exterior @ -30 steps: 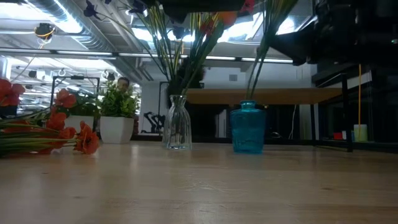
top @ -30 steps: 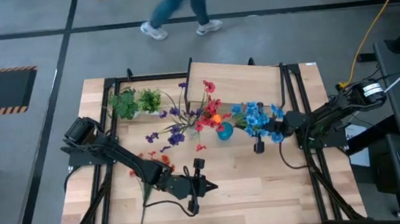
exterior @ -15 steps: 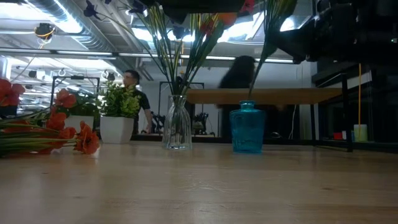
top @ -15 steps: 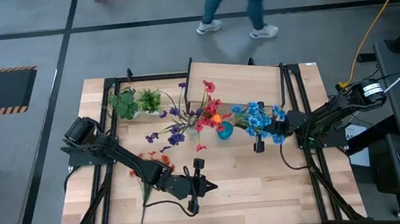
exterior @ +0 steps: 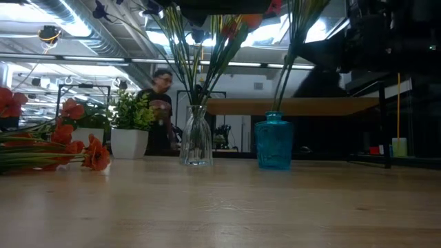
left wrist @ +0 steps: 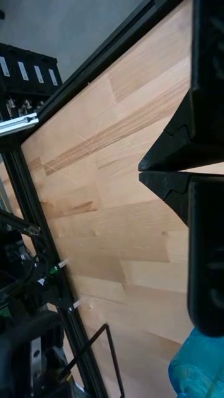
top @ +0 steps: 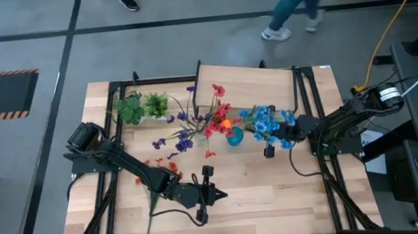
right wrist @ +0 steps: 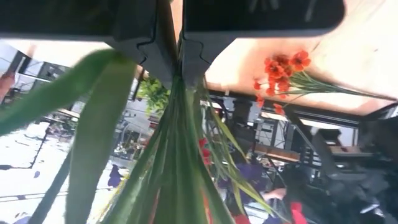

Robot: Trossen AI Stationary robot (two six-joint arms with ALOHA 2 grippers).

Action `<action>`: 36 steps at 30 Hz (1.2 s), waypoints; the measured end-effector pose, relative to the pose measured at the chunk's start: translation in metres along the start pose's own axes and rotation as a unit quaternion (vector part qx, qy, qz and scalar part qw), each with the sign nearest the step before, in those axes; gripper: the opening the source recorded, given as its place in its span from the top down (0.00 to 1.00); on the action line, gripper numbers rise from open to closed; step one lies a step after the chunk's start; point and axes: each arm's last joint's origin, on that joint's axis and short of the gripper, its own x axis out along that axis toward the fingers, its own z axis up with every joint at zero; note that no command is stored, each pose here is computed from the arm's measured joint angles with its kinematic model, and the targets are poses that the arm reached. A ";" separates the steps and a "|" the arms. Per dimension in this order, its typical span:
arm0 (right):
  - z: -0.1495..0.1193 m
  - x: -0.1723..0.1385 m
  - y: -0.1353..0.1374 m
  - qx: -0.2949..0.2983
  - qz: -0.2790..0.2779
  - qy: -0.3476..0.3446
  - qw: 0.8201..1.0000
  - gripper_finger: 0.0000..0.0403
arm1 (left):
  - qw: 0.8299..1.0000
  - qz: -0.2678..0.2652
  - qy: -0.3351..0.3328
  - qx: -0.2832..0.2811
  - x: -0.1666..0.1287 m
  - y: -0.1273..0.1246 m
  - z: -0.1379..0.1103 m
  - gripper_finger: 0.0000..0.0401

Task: Pick and place flowers into a vace then onto a shelf
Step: Put the blue flowers into the blue vase

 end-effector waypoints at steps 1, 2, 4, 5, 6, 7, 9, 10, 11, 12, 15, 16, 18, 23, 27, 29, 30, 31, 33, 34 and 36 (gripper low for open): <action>0.000 0.000 -0.001 0.000 -0.003 0.000 1.000 1.00 | 1.000 0.000 0.000 0.000 0.000 0.000 0.000 0.99; 0.000 0.000 -0.002 0.000 -0.005 0.001 1.000 1.00 | 1.000 0.000 0.000 0.000 0.000 0.000 0.000 0.99; -0.001 0.001 -0.003 0.001 -0.008 0.002 1.000 1.00 | 1.000 0.000 0.000 0.000 0.000 0.000 0.000 0.99; -0.001 0.001 -0.003 0.002 -0.007 0.003 1.000 1.00 | 1.000 0.000 0.000 0.000 0.000 0.000 0.000 0.99; -0.001 0.001 -0.003 0.002 -0.007 0.005 1.000 1.00 | 1.000 0.000 0.000 0.000 0.000 0.000 0.000 0.99; -0.002 0.001 -0.003 0.003 -0.006 0.007 1.000 1.00 | 1.000 0.000 0.000 0.000 0.000 0.000 0.000 0.99; -0.003 0.001 -0.002 0.012 -0.004 0.012 1.000 1.00 | 1.000 0.000 0.000 0.000 0.000 0.000 0.000 0.99; -0.003 0.001 -0.002 0.014 -0.004 0.015 1.000 1.00 | 1.000 0.000 0.000 0.001 0.000 0.000 0.000 0.99; -0.004 0.001 -0.002 0.013 -0.003 0.018 1.000 1.00 | 1.000 0.000 0.000 0.001 0.000 0.000 0.000 0.99; -0.004 0.002 -0.002 0.013 -0.002 0.022 1.000 1.00 | 1.000 0.000 0.000 0.001 0.000 0.000 0.000 0.99; -0.004 0.006 -0.001 0.017 0.001 0.034 0.999 1.00 | 1.000 0.000 0.000 0.001 0.000 0.000 0.000 0.99; -0.003 0.008 -0.001 0.017 0.003 0.039 0.999 1.00 | 1.000 0.000 0.000 0.001 0.000 0.000 0.000 0.99; -0.003 0.013 0.000 0.014 0.006 0.052 0.999 1.00 | 1.000 0.000 0.000 0.001 0.000 0.000 0.000 0.99; -0.003 0.023 0.003 0.009 0.012 0.072 0.997 1.00 | 1.000 0.000 0.000 0.001 0.000 0.000 0.000 0.99; -0.009 0.023 0.005 0.008 0.016 0.092 0.996 1.00 | 1.000 0.000 0.000 0.001 0.000 0.000 0.000 0.99; -0.013 0.023 0.006 0.009 0.019 0.107 0.994 1.00 | 1.000 0.000 0.000 0.001 0.000 0.000 0.000 0.99; -0.014 0.023 0.006 0.014 0.019 0.110 0.994 1.00 | 1.000 0.000 0.000 0.001 0.000 0.000 0.000 0.99; -0.015 0.023 0.006 0.016 0.019 0.110 0.994 1.00 | 1.000 0.000 0.000 0.001 0.000 0.000 0.000 0.99; -0.015 0.023 0.006 0.016 0.019 0.112 0.993 1.00 | 1.000 0.000 0.000 0.001 0.000 0.000 0.000 0.99; -0.015 0.023 0.006 0.016 0.019 0.112 0.993 1.00 | 1.000 0.000 0.000 0.001 0.000 0.000 0.000 0.99; -0.016 0.023 0.006 0.015 0.019 0.114 0.993 0.99 | 1.000 0.000 0.000 0.001 0.000 0.000 0.000 0.99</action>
